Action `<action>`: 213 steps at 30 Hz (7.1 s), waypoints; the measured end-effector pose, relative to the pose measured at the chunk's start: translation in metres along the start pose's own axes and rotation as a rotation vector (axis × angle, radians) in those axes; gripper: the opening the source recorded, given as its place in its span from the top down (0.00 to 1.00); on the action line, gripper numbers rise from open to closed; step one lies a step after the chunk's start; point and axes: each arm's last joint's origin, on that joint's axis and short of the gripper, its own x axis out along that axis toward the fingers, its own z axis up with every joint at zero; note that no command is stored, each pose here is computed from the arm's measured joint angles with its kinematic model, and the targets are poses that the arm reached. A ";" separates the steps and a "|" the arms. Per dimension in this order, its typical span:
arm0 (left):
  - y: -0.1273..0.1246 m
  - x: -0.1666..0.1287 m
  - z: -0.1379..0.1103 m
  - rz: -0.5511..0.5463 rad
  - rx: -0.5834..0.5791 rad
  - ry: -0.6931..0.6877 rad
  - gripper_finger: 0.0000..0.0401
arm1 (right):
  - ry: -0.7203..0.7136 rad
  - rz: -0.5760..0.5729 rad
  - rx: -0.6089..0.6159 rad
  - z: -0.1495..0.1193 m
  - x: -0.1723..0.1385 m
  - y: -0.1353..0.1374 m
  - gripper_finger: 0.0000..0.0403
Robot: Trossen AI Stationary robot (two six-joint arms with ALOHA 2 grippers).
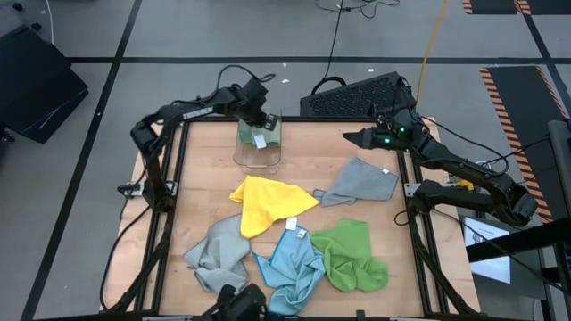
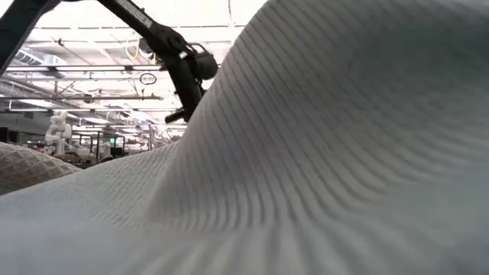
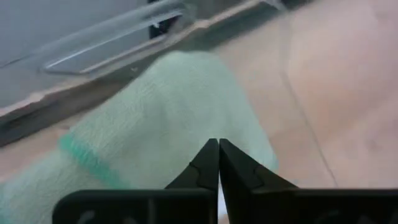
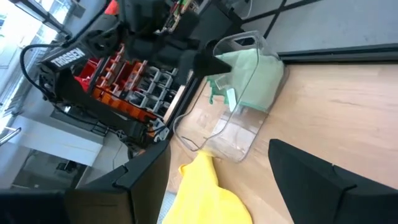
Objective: Fold microfiber towels
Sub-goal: Put the light green microfiber cloth into the transparent bin
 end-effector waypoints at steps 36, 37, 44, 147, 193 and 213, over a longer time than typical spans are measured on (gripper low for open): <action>0.029 0.024 -0.003 0.386 -0.040 -0.005 0.99 | 0.069 0.022 0.001 -0.002 0.000 -0.003 0.34; 0.030 0.029 -0.004 0.392 -0.039 0.007 0.98 | 0.073 0.020 0.003 -0.002 0.000 -0.003 0.34; 0.035 0.055 -0.010 0.445 -0.019 0.057 0.99 | 0.100 0.030 0.011 -0.004 0.000 -0.003 0.34; 0.004 0.031 -0.039 0.165 -0.091 0.093 0.98 | 0.137 -0.055 0.075 -0.022 0.008 0.003 0.34; -0.028 0.042 -0.029 0.096 -0.135 0.106 0.99 | 0.167 -0.072 0.051 -0.032 0.011 0.007 0.48; -0.022 0.013 -0.014 0.094 -0.166 -0.013 0.99 | 0.225 -0.053 0.061 -0.043 0.013 0.013 0.48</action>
